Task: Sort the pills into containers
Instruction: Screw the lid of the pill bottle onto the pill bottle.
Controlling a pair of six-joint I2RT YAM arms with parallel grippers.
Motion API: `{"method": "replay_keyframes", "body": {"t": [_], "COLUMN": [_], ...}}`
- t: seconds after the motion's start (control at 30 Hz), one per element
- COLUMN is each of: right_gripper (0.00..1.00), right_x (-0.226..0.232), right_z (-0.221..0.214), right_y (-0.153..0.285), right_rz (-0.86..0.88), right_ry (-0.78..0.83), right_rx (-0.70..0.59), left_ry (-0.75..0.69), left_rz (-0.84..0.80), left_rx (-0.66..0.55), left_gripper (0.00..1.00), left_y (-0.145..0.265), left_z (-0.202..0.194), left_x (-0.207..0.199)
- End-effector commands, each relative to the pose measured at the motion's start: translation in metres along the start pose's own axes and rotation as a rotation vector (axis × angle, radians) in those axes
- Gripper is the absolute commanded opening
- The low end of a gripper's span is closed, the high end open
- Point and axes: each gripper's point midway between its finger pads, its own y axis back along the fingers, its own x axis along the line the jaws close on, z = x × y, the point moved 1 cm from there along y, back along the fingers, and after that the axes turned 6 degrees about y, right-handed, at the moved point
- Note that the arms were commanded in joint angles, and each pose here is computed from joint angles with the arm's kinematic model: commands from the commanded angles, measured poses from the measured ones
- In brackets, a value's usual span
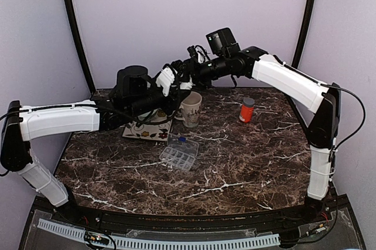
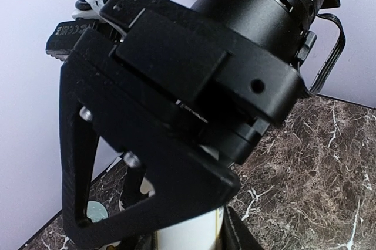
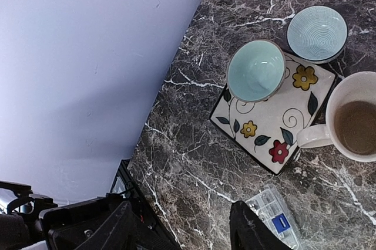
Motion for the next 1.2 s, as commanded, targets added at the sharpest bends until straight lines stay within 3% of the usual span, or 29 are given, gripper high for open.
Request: {"method": "replay_keyframes", "body": {"t": [0.0, 0.53, 0.87, 0.97, 1.03, 1.17], "right_gripper": [0.55, 0.59, 0.64, 0.72, 0.98, 1.0], "right_x": [0.005, 0.021, 0.019, 0.023, 0.026, 0.031], "right_z": [-0.004, 0.011, 0.009, 0.009, 0.01, 0.014], "right_y": [0.002, 0.035, 0.044, 0.051, 0.058, 0.073], "right_rz": [-0.005, -0.012, -0.032, -0.029, -0.023, -0.02], "right_ry": [0.025, 0.077, 0.105, 0.135, 0.163, 0.213], "right_rx": [-0.011, -0.084, -0.09, -0.107, -0.129, -0.19], "left_ry": [0.029, 0.123, 0.152, 0.175, 0.194, 0.225], "left_rz": [-0.016, 0.002, -0.017, -0.018, -0.017, -0.032], "left_rx": [-0.156, -0.036, -0.01, -0.002, -0.003, -0.019], "left_gripper": [0.0, 0.0, 0.0, 0.0, 0.0, 0.0], "left_y": [0.021, 0.024, 0.024, 0.025, 0.026, 0.032], "left_z": [0.05, 0.007, 0.0, -0.003, -0.004, 0.0], "left_x": [0.007, 0.042, 0.048, 0.052, 0.057, 0.062]}}
